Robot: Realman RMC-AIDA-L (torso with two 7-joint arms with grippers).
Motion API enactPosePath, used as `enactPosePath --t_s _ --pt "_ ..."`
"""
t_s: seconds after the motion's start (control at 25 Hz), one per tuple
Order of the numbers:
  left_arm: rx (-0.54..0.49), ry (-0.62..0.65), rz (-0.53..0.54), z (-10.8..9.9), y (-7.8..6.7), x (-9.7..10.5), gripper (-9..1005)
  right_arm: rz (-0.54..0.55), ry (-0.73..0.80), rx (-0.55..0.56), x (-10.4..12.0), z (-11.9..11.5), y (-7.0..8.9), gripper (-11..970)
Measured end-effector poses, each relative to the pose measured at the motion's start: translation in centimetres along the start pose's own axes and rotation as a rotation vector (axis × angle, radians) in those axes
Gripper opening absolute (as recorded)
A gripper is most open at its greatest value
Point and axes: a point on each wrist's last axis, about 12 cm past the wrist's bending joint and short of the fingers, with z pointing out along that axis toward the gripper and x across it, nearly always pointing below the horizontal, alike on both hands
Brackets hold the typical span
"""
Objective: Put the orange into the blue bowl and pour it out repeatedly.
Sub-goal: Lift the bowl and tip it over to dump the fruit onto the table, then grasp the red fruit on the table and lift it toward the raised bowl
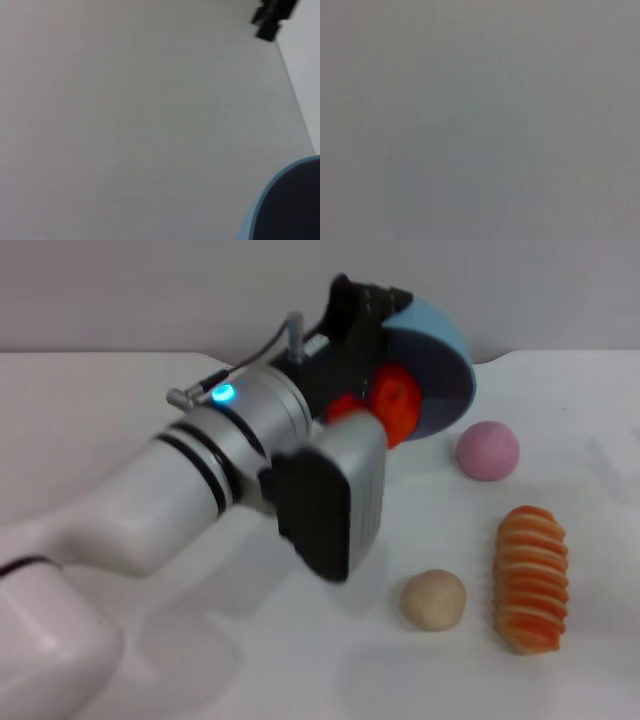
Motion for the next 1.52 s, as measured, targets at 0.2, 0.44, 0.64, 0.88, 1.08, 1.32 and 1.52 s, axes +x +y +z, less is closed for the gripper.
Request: enactPosePath --t_s 0.2,0.44,0.64,0.88,1.08,1.32,1.52 --pt "-0.085 -0.033 0.126 -0.6 -1.3 -0.6 -1 0.001 -0.002 0.000 0.0 0.0 0.0 735" --pt "-0.169 -0.030 0.174 -1.4 -1.5 -0.6 0 0.001 -0.003 0.001 0.0 0.0 0.0 723" --pt "-0.205 -0.027 0.187 -2.2 -1.9 -0.9 0 -0.001 -0.005 -0.002 -0.1 0.1 0.0 714" --pt "-0.194 0.084 -0.165 -1.7 0.6 0.4 0 0.077 0.017 0.021 0.0 0.3 -0.4 703" --pt "-0.066 0.151 -0.590 -1.1 3.6 4.4 -1 0.165 0.048 0.021 -0.5 0.7 -1.2 693" --pt "0.201 0.228 -1.050 -0.7 5.1 10.2 -1 0.310 0.345 -0.137 -2.3 2.7 -2.0 682" --pt "0.333 0.355 -1.192 -0.4 5.3 11.8 -1 0.281 0.520 -0.204 -3.2 4.5 -1.7 672"
